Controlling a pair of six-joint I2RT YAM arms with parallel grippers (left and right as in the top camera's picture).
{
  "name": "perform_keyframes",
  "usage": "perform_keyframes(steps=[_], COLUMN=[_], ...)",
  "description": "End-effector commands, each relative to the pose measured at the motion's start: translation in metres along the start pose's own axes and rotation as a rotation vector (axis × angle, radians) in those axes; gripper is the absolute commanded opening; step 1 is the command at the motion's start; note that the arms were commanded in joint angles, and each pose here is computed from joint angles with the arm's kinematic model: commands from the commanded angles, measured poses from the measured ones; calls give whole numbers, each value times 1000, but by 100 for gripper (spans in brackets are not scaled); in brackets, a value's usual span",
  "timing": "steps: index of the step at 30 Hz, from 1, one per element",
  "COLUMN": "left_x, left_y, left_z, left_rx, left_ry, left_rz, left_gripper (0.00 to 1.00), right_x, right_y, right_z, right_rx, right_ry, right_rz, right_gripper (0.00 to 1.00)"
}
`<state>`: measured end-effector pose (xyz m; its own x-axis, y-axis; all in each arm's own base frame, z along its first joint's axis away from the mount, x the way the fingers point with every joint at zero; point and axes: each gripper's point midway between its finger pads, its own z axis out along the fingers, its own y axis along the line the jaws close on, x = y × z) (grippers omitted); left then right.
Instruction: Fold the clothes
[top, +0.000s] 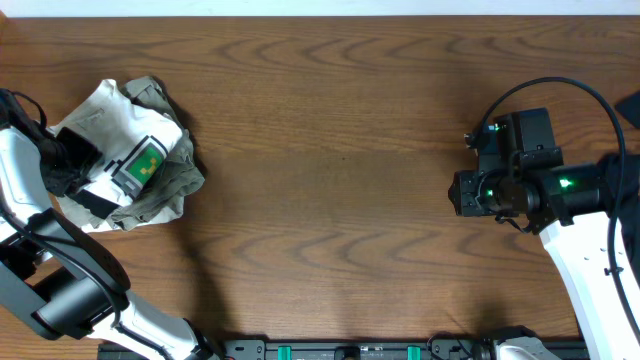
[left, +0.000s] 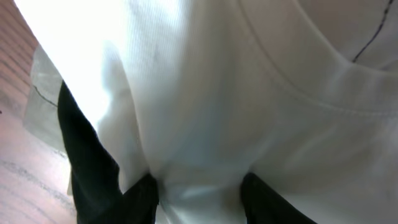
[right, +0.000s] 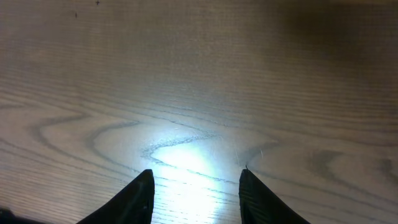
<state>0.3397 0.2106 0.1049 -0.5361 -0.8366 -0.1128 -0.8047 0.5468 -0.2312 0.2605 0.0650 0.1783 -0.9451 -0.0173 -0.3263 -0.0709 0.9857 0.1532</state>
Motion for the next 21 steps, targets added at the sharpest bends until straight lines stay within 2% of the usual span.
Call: perform_keyframes(steps=[1, 4, 7, 9, 11, 12, 15, 21], left_x=[0, -5, -5, -2, 5, 10, 36, 106], left_y=[-3, -11, -17, -28, -44, -53, -90, -157], left_z=[-6, -25, -51, -72, -94, -103, -132, -155], left_rx=[33, 66, 96, 134, 189, 216, 303, 404], left_ry=[-15, -70, -132, -177, -223, -240, -285, -291], left_rz=[-12, 40, 69, 122, 197, 235, 412, 709], left_gripper=[41, 40, 42, 46, 49, 50, 56, 72], right_x=[1, 1, -1, -5, -11, -13, -24, -53], right_y=[-4, -4, -4, -3, -2, -2, 0, 2], right_z=[2, 2, 2, 2, 1, 1, 1, -4], right_rx=[13, 13, 12, 9, 2, 1, -5, -7], right_ry=[7, 7, -2, -17, -40, -50, -93, -213], right_rz=[2, 3, 2, 0, -3, -4, -8, -20], right_gripper=[43, 44, 50, 60, 75, 79, 89, 99])
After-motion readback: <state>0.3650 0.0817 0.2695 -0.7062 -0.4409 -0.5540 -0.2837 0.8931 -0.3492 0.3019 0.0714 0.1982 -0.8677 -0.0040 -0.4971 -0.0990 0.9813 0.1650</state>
